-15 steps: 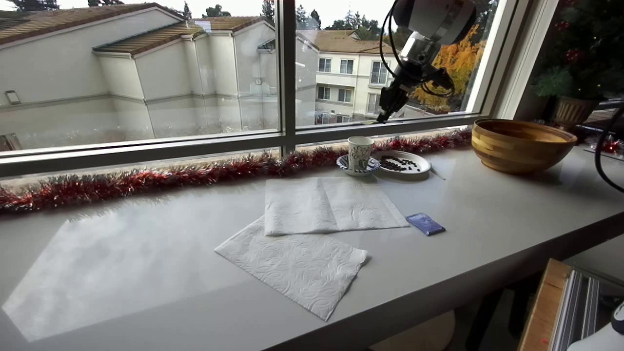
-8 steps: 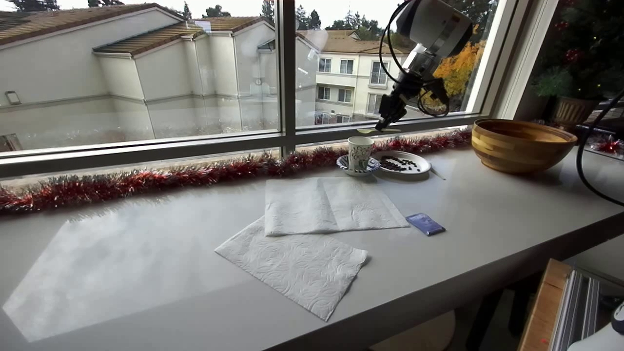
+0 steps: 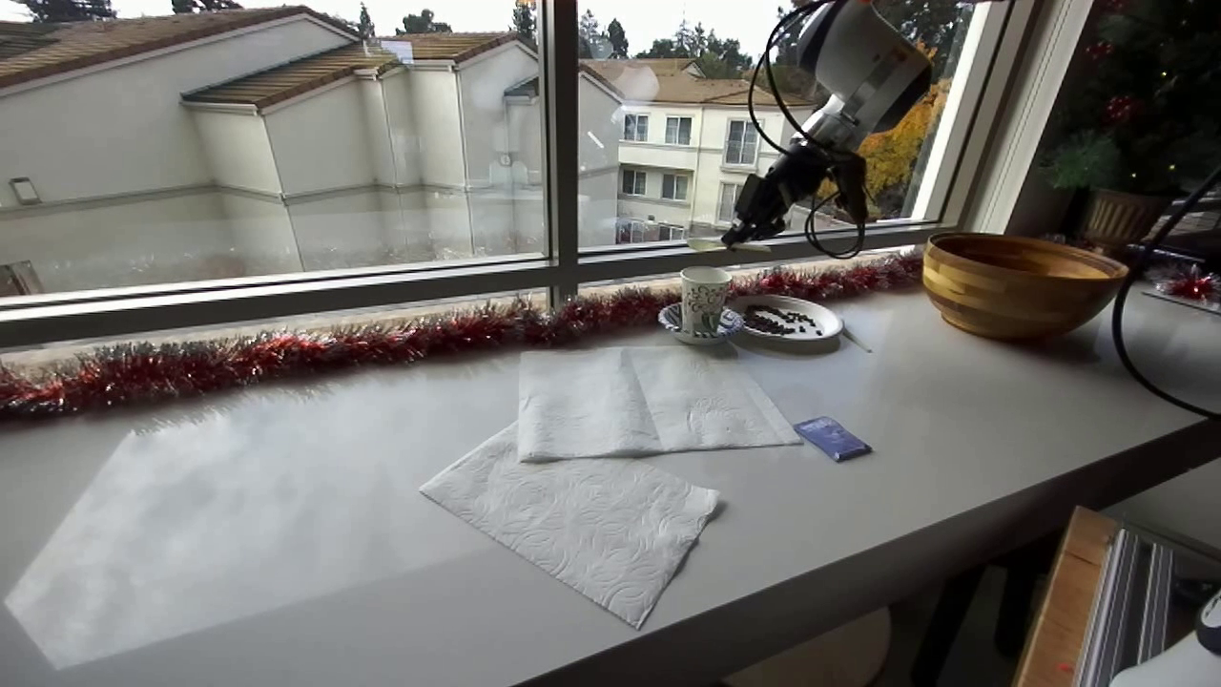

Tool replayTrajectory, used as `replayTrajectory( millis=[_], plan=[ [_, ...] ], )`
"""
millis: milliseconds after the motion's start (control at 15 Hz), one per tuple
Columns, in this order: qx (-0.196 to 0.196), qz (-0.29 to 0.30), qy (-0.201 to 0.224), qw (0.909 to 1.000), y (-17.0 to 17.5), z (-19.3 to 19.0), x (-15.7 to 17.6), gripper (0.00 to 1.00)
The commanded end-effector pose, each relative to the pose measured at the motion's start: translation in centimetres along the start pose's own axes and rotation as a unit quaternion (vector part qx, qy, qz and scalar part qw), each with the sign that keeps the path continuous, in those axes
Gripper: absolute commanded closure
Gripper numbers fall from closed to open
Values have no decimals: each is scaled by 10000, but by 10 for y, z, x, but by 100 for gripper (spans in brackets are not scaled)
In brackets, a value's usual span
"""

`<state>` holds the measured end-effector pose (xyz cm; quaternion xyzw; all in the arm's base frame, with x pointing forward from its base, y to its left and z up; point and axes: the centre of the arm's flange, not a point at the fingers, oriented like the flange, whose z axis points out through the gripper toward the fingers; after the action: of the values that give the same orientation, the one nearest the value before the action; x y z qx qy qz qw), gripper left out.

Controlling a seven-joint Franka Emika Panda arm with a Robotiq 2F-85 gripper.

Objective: Using the spoon, scoop a little of the plate's objects into the cup

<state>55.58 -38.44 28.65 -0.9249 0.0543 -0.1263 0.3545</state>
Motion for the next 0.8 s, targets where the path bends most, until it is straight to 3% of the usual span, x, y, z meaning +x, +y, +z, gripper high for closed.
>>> replayTrajectory(
  millis=[0,733],
  plan=[
    [708,91,122,9974,21,-2,10,97],
    [2083,362,417,9765,56,-3,-7,97]
  ],
)
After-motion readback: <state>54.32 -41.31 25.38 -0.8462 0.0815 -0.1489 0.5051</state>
